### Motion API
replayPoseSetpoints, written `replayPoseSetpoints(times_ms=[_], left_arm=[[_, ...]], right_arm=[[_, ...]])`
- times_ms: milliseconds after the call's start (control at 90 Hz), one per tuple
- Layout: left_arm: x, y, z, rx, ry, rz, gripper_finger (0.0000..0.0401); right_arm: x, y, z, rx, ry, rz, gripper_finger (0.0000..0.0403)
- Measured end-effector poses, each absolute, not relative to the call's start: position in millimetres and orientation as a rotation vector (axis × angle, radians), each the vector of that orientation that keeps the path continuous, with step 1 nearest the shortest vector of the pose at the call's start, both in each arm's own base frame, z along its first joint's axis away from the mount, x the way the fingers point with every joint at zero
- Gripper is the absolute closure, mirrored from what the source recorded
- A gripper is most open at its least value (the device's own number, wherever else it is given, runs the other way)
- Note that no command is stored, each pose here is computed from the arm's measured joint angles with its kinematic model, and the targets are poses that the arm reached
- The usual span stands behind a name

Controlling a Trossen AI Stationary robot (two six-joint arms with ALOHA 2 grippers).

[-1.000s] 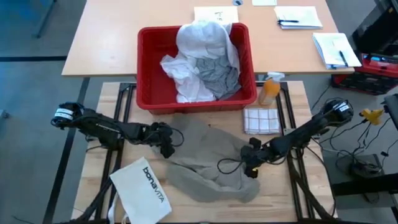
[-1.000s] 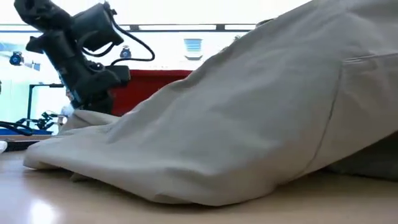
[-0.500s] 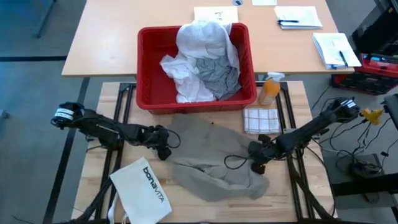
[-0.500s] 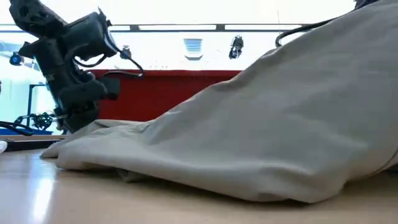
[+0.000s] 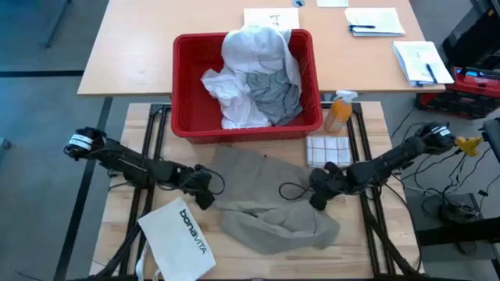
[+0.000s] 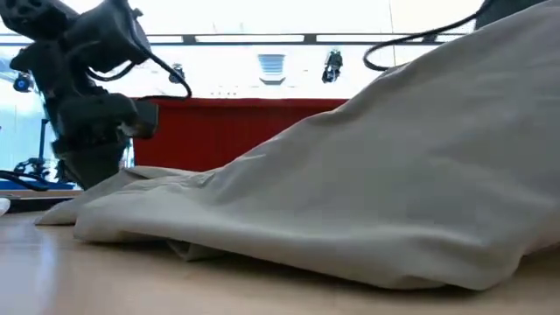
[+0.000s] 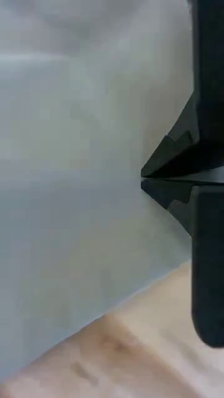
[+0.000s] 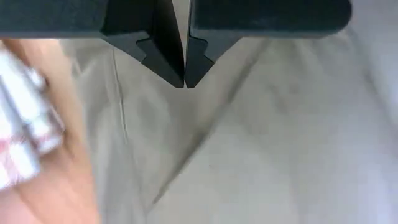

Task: Fold laundry
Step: Fold the brown shorts

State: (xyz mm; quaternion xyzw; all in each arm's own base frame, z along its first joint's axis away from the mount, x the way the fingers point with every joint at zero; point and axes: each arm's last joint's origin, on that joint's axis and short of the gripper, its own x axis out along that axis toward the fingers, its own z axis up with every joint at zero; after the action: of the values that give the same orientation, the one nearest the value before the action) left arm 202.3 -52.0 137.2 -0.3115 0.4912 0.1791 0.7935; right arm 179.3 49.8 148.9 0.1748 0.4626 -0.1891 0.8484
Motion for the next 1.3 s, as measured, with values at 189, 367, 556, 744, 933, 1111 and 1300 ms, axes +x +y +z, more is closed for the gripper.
replayPoseSetpoints(times_ms=[189, 367, 556, 744, 933, 1111, 1300], left_arm=[[203, -68, 147, -0.717, 1.036, 0.321, 0.0401], [221, -74, 189, -0.672, 0.917, 0.175, 0.0401], [251, -74, 227, -0.261, 0.532, 0.085, 0.0401], [289, -33, 204, -0.234, 0.386, 0.215, 0.0401], [329, -3, 169, -0.305, 0.414, 0.259, 0.0394], [366, -3, 158, -0.267, 0.501, 0.208, 0.0396], [378, 0, 138, -0.228, 0.731, 0.271, 0.04]], right_arm=[[193, 39, 150, 0.515, 0.807, -0.321, 0.0403], [199, 37, 153, 0.68, 0.596, -0.267, 0.0403], [201, 46, 151, 0.635, 0.615, -0.217, 0.0403], [206, 50, 158, 0.606, 0.617, -0.204, 0.0403], [207, 50, 160, 0.61, 0.604, -0.22, 0.0403], [203, 49, 156, 0.633, 0.652, -0.259, 0.0403], [198, 45, 143, 0.616, 0.732, -0.39, 0.0403]])
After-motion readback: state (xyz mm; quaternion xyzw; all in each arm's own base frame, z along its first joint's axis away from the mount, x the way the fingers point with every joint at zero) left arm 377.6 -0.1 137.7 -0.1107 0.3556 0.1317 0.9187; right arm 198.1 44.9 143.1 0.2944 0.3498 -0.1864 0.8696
